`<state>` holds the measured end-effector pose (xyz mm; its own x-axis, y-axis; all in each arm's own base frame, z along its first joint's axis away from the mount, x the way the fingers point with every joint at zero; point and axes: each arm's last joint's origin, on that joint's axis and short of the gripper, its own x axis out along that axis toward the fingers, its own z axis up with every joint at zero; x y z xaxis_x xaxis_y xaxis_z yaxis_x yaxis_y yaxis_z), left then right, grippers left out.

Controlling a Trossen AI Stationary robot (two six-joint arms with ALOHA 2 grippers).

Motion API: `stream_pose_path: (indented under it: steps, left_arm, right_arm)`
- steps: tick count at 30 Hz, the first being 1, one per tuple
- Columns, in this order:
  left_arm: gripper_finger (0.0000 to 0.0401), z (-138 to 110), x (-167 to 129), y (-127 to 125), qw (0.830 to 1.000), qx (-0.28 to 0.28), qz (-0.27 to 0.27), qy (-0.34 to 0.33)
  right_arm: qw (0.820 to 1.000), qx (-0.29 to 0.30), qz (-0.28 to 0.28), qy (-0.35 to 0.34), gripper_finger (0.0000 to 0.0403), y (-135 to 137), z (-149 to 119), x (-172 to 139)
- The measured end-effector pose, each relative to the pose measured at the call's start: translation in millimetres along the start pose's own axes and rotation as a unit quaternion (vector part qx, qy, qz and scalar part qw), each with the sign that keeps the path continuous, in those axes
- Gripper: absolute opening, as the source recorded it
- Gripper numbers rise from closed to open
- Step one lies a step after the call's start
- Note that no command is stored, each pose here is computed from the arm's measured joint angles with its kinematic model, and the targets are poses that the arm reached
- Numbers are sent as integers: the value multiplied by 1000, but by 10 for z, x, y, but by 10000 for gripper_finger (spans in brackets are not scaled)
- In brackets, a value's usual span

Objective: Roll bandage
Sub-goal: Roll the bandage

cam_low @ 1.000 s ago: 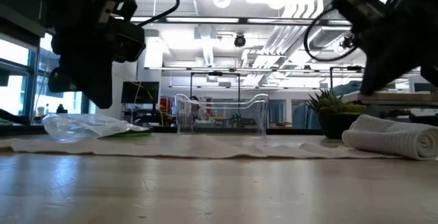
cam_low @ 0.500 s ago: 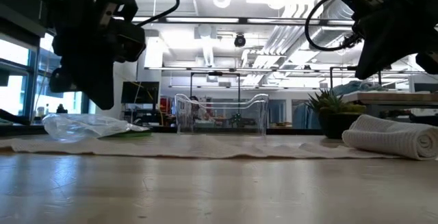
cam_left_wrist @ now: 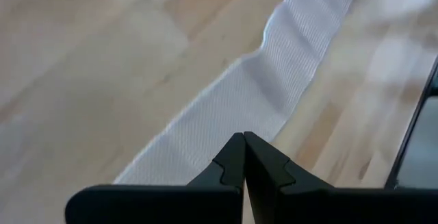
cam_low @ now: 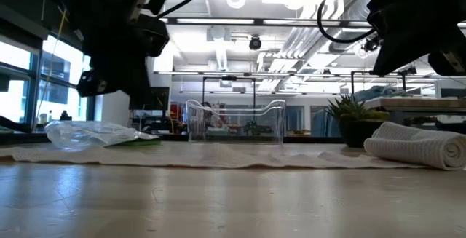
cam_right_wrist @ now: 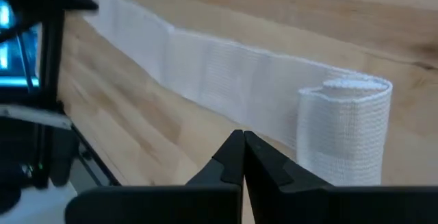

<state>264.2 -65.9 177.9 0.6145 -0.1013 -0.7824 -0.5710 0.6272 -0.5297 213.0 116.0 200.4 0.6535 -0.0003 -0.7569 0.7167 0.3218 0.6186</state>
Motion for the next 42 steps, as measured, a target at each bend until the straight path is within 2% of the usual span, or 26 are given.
stream_pose_path:
  steps: [4, 8, 10, 13, 19, 25, 27, 31, 37, 42]
  left_arm:
    - [0, 145, 1, -12, 999, 7, -29, -33]
    - [0, 288, 22, 7, 998, 17, -26, -52]
    - [0, 378, 84, -19, 998, 29, -20, -55]
    - [0, 538, 254, -133, 998, 49, -22, -43]
    - [0, 800, 750, -545, 990, 133, -46, -15]
    - [0, 780, 1142, -872, 981, 182, -68, -1]
    - [0, 724, 1248, -905, 982, 176, -63, 3]
    - [0, 567, 1405, -933, 985, 160, -55, 21]
    - [0, 408, 1478, -966, 986, 163, -41, 19]
    - [0, 385, 1477, -979, 986, 164, -39, 16]
  right_arm:
    - [995, -61, -7, 82, 0, -12, -48, -6]
    - [973, -129, -9, 193, 0, -41, -174, -36]
    - [960, -150, -45, 230, 0, -122, -237, -16]
    - [951, -158, -90, 250, 0, -247, -299, 81]
    - [958, -140, -86, 235, 0, -262, -309, 285]
    - [973, -89, -100, 190, 0, -264, -307, 366]
    - [974, -73, -116, 179, 0, -297, -323, 387]
    - [979, -55, -108, 162, 0, -287, -389, 399]
    - [988, -19, -105, 112, 0, -294, -431, 379]
    - [990, 6, -101, 96, 0, -285, -422, 384]
